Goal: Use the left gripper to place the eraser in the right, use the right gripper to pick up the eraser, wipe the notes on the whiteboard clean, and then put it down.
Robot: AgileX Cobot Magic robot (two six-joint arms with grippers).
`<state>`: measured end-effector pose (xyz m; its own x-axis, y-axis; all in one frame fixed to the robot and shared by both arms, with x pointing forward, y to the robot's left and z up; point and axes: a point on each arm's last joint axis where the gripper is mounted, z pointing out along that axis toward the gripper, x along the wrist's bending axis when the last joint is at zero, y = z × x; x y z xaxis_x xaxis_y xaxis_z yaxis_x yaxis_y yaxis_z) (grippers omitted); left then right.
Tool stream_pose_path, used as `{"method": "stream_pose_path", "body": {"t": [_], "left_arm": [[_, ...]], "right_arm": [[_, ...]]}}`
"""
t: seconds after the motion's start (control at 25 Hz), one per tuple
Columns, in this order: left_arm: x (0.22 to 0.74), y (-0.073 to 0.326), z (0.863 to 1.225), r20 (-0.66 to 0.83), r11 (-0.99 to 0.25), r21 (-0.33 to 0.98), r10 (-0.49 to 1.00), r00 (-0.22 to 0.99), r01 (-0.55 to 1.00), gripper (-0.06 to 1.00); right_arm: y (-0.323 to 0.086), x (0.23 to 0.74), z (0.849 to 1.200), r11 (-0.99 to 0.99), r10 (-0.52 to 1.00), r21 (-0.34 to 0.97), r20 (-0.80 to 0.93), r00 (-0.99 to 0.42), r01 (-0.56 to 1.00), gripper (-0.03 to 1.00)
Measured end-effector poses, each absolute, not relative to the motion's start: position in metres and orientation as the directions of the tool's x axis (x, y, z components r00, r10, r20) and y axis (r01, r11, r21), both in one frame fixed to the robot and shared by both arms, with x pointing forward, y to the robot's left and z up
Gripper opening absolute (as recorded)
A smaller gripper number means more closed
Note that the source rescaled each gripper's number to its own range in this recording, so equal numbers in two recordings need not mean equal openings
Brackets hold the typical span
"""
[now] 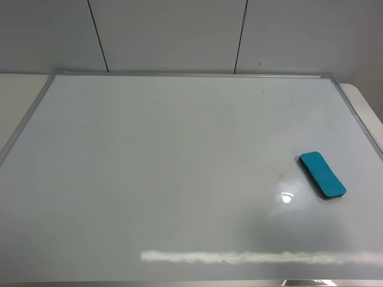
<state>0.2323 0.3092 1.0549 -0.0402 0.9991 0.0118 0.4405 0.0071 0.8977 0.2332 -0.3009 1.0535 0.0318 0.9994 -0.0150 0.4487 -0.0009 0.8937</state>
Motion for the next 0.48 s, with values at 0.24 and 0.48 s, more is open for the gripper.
{"method": "stream_pose_path", "body": {"t": [0.24, 0.48], "left_arm": [[0.2323, 0.3092, 1.0549, 0.012, 0.007, 0.898, 0.999, -0.04, 0.441, 1.0], [0.2323, 0.3092, 1.0549, 0.013, 0.006, 0.898, 0.999, -0.04, 0.441, 1.0]], "right_arm": [[-0.3009, 0.2332, 1.0535, -0.001, 0.999, 0.894, -0.015, 0.032, 0.449, 1.0], [-0.3009, 0.2332, 1.0535, -0.001, 0.999, 0.894, -0.015, 0.032, 0.449, 1.0]]}}
